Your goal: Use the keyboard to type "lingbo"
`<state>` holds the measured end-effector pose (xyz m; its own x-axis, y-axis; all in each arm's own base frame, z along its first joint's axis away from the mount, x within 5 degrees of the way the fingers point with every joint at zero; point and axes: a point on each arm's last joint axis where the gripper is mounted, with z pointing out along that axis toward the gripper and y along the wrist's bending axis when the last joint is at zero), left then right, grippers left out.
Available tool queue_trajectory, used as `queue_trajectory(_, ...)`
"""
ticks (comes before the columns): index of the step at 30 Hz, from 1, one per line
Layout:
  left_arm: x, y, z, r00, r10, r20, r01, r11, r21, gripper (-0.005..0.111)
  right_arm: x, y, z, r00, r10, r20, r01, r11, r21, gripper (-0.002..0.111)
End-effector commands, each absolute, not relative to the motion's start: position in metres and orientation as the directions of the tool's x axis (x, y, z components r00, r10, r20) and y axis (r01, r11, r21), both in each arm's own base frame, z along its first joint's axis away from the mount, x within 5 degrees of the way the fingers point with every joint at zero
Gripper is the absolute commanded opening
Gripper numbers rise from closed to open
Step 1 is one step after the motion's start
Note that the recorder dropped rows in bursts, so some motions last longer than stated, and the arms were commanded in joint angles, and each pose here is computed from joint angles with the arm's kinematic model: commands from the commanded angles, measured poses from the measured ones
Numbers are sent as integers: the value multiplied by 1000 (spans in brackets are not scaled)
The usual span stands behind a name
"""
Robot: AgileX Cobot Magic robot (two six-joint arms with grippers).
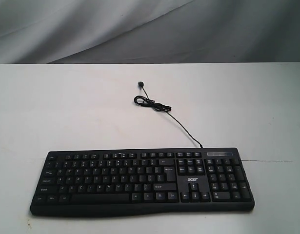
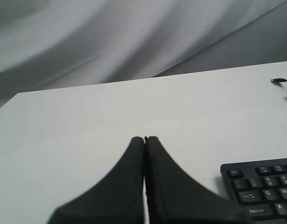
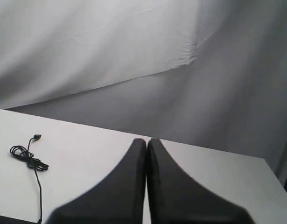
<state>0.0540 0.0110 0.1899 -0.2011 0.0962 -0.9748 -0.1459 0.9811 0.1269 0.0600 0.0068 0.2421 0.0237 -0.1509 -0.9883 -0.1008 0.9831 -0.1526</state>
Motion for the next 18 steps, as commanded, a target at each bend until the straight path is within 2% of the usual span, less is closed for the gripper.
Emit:
queue_trajectory(1, 54, 10, 189, -190, 93, -977, -139, 983, 121, 0, 52, 5, 227, 56, -164, -985, -80, 983, -168, 0)
queue_trajectory(7, 54, 10, 189, -190, 93, -977, -139, 983, 121, 0, 55, 6, 208, -3, -168, -986, -91, 982, -167, 0)
queue_trajectory(15, 54, 10, 189, -190, 93, -977, -139, 983, 121, 0, 56, 6, 202, -22, -169, -985, -94, 982, -167, 0)
queue_trajectory(18, 54, 10, 189, -190, 93, -977, -139, 983, 121, 0, 56, 7, 197, -72, -174, -982, -111, 980, -166, 0)
